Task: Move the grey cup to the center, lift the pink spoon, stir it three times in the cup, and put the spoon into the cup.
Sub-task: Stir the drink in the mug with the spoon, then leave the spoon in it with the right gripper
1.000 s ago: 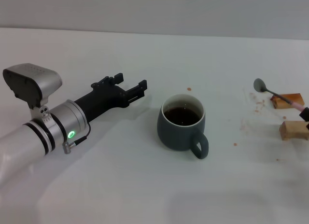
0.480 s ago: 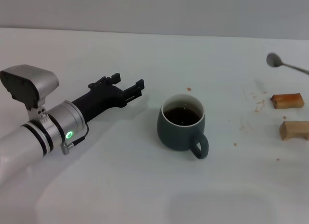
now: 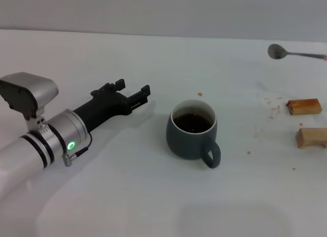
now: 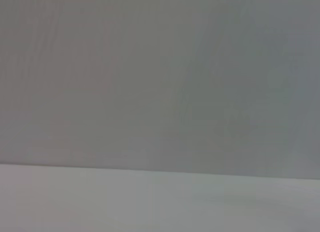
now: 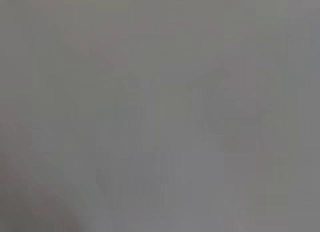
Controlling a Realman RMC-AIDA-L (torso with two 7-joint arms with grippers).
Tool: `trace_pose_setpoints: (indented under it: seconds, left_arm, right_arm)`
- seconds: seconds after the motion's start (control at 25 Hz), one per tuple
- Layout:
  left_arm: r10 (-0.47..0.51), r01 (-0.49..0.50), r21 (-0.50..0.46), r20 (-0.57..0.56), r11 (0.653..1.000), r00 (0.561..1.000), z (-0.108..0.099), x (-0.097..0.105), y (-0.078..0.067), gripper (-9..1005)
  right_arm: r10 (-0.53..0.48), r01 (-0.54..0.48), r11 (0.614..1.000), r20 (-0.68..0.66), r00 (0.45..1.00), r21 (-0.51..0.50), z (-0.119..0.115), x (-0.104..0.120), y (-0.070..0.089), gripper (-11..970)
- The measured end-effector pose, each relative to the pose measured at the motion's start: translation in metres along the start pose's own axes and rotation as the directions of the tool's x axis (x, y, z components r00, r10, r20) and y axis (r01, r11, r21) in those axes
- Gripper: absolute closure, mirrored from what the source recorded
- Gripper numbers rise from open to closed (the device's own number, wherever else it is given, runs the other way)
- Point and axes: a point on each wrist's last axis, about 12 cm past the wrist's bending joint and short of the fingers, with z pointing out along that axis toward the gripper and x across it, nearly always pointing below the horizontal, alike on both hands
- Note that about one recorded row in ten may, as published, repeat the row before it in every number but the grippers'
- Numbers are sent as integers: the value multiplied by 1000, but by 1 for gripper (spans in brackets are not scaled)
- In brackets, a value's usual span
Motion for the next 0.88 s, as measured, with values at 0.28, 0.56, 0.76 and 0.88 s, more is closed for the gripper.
trace_pose_setpoints:
  seconds: [0.28, 0.56, 0.76, 0.88]
  left_arm:
    - [-12, 11, 21, 35, 1000, 999, -5, -1, -2, 167]
    - [-40, 33, 51, 165, 998, 985, -17, -14, 2, 167]
    - [-42, 29, 67, 193, 997, 980, -20, -17, 2, 167]
    - [-43, 28, 74, 202, 997, 979, -22, -17, 2, 167]
  right_arm:
    - [-55, 45, 993, -91, 994, -109, 8, -57, 6, 859]
    - [-113, 63, 980, -263, 958, -190, 24, -122, 17, 859]
    - [-176, 82, 968, -409, 895, -237, 52, -156, 29, 860]
    - [-213, 93, 960, -470, 856, -265, 72, -168, 36, 860]
